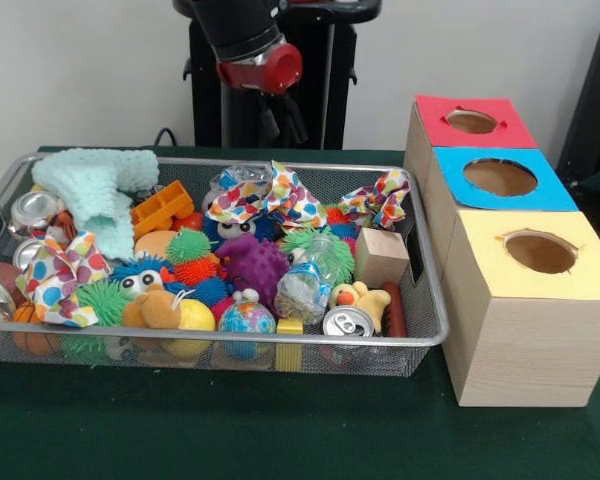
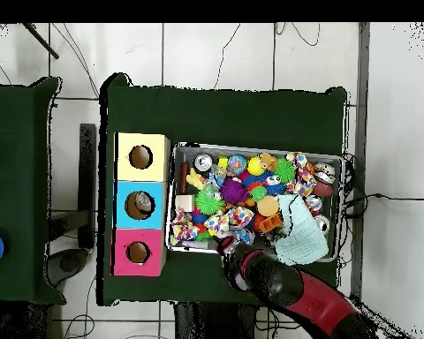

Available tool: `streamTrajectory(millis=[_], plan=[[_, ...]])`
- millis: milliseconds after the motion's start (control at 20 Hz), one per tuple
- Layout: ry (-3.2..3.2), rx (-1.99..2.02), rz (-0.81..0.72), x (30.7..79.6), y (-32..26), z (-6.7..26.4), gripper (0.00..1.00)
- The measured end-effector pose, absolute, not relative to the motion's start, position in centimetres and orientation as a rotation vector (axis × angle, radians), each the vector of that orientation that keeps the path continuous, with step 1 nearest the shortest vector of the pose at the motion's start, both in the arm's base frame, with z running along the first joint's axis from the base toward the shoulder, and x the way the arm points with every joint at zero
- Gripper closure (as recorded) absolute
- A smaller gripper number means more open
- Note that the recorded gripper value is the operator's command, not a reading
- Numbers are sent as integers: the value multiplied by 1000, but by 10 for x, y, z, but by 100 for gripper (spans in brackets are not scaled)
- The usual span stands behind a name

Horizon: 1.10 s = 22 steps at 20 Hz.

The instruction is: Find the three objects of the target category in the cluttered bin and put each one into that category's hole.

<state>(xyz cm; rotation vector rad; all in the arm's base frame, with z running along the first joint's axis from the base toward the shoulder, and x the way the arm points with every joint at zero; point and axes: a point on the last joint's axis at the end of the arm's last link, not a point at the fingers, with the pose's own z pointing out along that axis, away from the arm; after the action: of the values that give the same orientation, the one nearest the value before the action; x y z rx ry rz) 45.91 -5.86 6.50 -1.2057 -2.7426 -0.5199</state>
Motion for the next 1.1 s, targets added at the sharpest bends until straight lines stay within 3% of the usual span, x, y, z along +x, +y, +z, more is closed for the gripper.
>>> streamTrajectory(millis=[550,1100], plan=[[-2909,-981,-286,457,-18,69,0],[-2999,-952,-128,477,-66,71,0]])
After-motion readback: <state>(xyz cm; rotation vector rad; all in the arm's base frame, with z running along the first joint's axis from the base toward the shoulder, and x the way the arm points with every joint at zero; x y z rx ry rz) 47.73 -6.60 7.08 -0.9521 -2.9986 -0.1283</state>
